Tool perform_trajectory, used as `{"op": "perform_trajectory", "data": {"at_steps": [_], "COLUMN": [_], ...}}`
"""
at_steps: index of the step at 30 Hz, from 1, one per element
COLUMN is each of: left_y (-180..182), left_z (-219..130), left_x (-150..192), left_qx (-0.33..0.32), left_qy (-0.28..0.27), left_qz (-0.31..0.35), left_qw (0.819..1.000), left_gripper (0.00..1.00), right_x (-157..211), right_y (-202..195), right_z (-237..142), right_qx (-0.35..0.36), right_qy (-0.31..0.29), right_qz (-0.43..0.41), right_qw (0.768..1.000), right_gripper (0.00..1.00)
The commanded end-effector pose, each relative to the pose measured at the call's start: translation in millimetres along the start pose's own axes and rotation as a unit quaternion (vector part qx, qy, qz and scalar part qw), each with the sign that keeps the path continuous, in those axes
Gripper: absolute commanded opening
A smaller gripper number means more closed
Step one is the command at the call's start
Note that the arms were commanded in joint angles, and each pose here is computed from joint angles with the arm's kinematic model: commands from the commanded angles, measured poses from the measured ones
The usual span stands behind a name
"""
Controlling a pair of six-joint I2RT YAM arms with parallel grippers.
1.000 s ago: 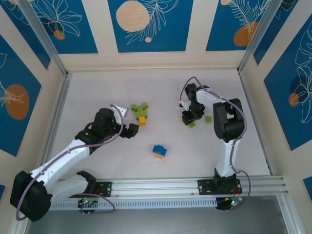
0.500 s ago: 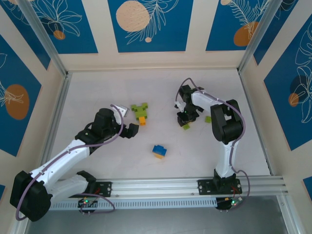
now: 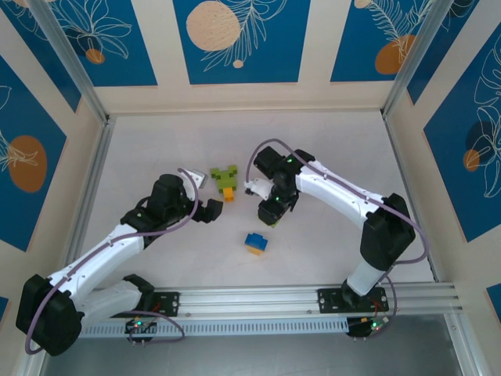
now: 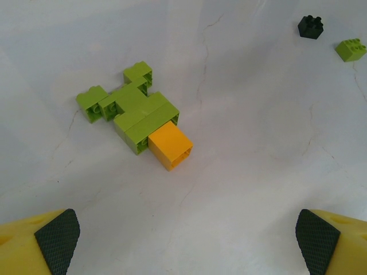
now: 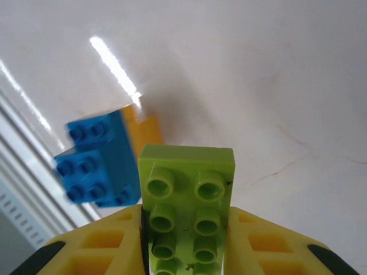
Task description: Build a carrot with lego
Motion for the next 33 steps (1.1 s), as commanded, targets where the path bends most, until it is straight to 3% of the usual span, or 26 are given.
{"op": "perform_trajectory", "data": {"at_steps": [1, 16, 33], "left_y": [-4.8, 15.4, 16.0], "left_z": [-2.5, 18.6, 18.9], "left_x": [-6.5, 7.1, 6.8], "left_qx": [0.005, -0.061, -0.059], "left_qy": [-0.002, 0.059, 0.059], "left_qz": [0.009, -0.006, -0.010], "left_qw": [1.000, 0.996, 0.996], "left_gripper": [0.99, 0.99, 0.99], "right_x": [16.2, -0.6, -5.8], "right_y": [23.1, 43.5, 46.6], "right_z": [-4.2, 19.2, 31.9], "right_qx": [-0.007, -0.012, -0.015], "right_qy": [0.039, 0.071, 0.100], "right_qz": [-0.042, -0.107, -0.110], "right_qw": [0.998, 0.992, 0.989], "right_gripper": [0.33, 0.32, 0.32]}}
Point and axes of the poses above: each hand's point on the last joint's axis, 136 mm out from that joint toward the fingers, its own z axis out along the fingers, its own y axis along the line the jaws close on, x = y × z, the point moved 4 cm from there along -z, back along the fingers, and after that the axes turned 2 degrees about -z, right-handed, at the moved point
